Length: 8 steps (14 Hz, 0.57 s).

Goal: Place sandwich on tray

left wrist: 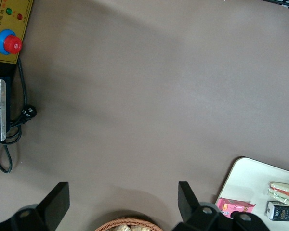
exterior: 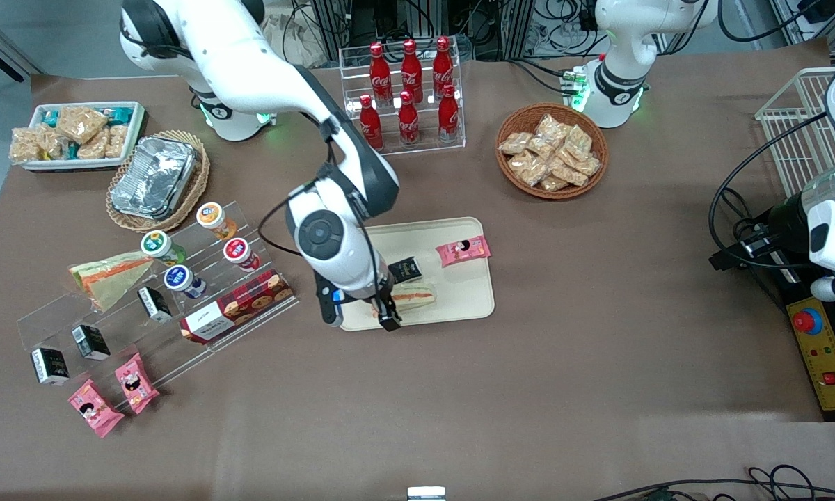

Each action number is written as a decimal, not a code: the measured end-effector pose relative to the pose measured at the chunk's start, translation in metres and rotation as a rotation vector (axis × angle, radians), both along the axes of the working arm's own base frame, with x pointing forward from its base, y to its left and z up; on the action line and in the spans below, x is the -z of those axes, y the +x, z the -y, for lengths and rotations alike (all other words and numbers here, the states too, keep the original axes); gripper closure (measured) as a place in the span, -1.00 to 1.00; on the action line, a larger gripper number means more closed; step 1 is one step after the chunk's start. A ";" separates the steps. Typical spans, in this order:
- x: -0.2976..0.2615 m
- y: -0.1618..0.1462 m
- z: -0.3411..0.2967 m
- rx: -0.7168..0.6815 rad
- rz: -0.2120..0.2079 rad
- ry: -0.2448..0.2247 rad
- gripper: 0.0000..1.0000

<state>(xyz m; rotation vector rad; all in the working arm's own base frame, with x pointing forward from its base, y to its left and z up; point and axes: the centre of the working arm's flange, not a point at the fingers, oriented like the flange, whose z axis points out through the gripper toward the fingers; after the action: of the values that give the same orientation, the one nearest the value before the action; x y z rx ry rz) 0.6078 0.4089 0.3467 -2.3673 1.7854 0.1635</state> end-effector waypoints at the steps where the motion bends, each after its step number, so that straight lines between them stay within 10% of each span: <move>1: -0.017 0.002 0.010 -0.036 -0.003 0.005 -0.95; 8: -0.137 -0.003 0.116 -0.504 -0.020 0.058 -0.95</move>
<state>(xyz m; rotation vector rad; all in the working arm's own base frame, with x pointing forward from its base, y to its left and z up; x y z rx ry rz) 0.6053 0.2933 0.4839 -2.7269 1.1361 0.2961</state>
